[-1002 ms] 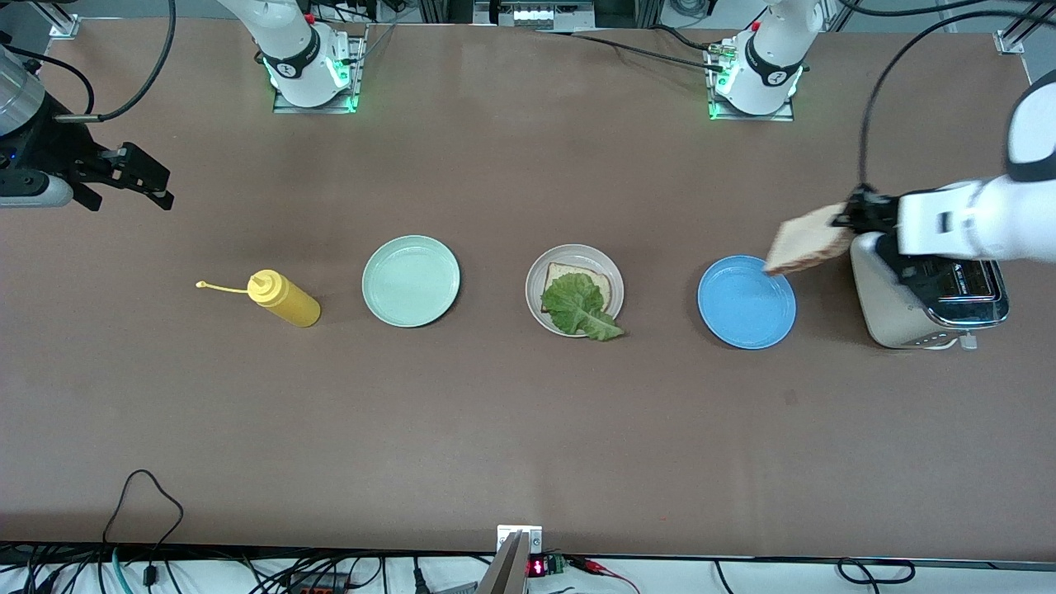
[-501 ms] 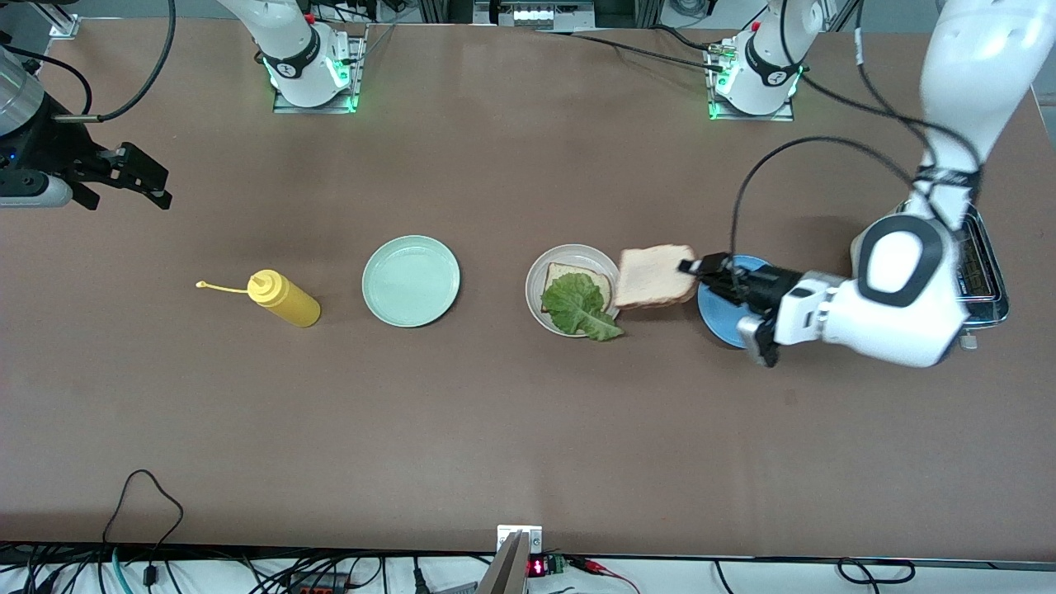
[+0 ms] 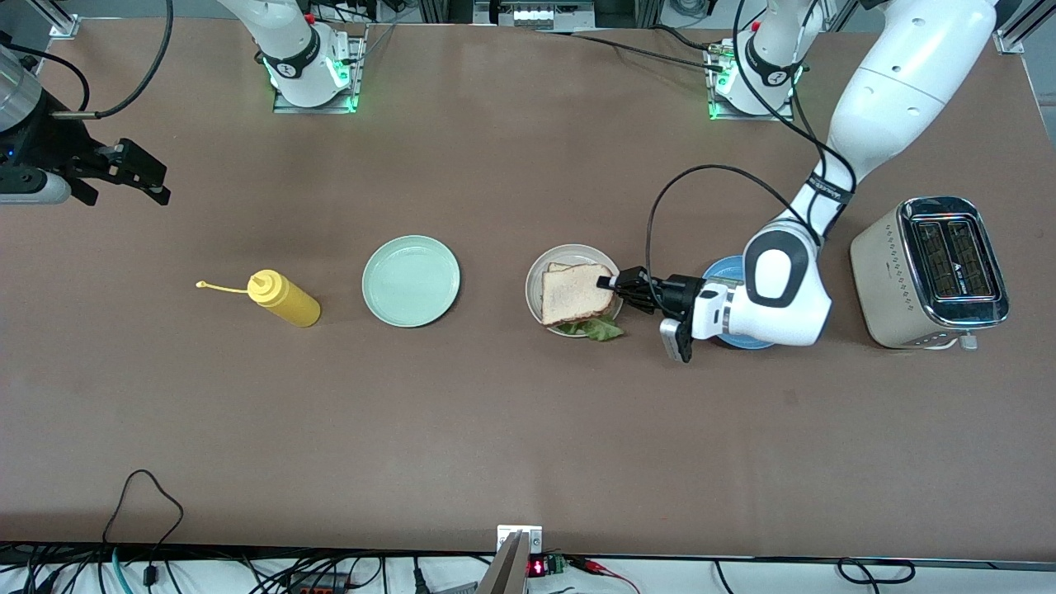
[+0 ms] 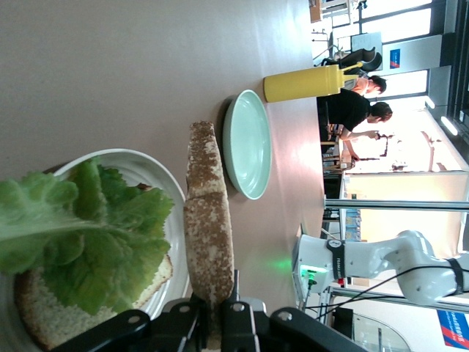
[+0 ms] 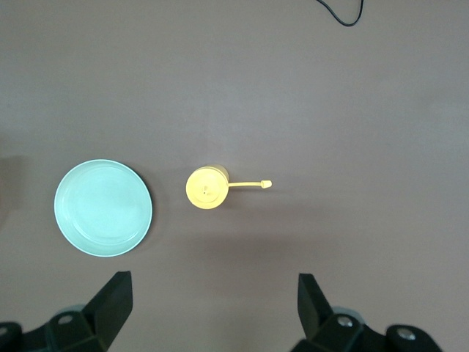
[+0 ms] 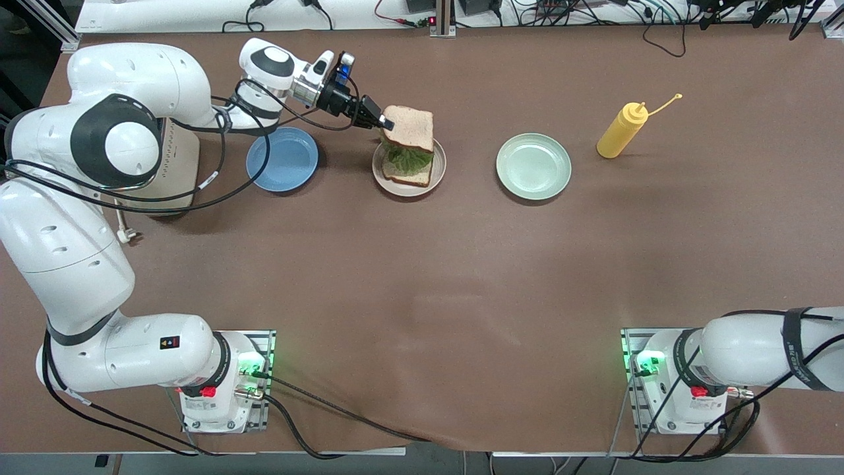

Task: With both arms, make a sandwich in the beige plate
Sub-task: 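Carry the toast with the left gripper and lower it onto the lettuce, then open the left gripper and draw it back from the sandwich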

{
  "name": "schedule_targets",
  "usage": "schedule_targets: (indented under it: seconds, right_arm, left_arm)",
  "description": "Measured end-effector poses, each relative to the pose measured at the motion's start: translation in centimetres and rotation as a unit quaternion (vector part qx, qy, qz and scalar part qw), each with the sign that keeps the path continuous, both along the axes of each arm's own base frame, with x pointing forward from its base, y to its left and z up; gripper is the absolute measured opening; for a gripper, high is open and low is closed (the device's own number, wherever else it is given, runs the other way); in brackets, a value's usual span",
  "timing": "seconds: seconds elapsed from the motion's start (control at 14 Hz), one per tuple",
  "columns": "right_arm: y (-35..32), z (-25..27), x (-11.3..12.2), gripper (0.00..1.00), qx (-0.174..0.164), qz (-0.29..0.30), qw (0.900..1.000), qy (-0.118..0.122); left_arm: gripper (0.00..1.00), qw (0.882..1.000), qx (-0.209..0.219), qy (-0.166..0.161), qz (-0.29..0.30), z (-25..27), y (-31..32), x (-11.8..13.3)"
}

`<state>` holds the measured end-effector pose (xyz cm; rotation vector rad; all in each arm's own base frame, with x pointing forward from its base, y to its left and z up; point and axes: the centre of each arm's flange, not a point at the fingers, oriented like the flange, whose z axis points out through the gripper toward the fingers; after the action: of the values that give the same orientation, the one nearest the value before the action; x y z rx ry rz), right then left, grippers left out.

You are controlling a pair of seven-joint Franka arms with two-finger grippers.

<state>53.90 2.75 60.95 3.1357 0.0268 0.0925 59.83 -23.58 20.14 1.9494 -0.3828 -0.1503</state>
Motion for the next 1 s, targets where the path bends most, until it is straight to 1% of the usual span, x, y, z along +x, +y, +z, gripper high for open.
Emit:
schedule_targets:
  seconds: [0.29,0.5,0.64,0.79,0.93,1.0]
  right_arm:
    - [0.0,0.4,-0.2,1.00,0.000,0.000,1.000,-0.003]
    - [0.0,0.9,-0.3,1.00,0.000,0.000,1.000,-0.009]
    - [0.0,1.0,-0.3,1.00,0.000,0.000,1.000,-0.010]
    - [0.0,1.0,-0.3,1.00,0.000,0.000,1.000,-0.010]
    - [0.1,1.0,-0.3,1.00,0.000,0.001,1.000,-0.010]
    - [0.1,1.0,-0.3,1.00,0.000,0.001,1.000,-0.010]
  left_arm:
    - [0.09,1.000,-0.021,0.007,0.003,-3.5,0.0,-1.6]
    - [0.09,0.999,-0.038,0.005,0.005,-5.0,-0.2,-2.5]
    - [0.09,0.999,-0.042,0.004,0.004,-5.8,-0.2,-2.8]
    - [0.23,0.999,-0.040,-0.001,0.005,-5.8,0.0,-2.6]
    - [0.43,0.999,-0.029,-0.013,-0.003,-5.7,0.4,-2.3]
    - [0.54,0.999,-0.020,-0.022,-0.015,-5.5,0.6,-2.2]
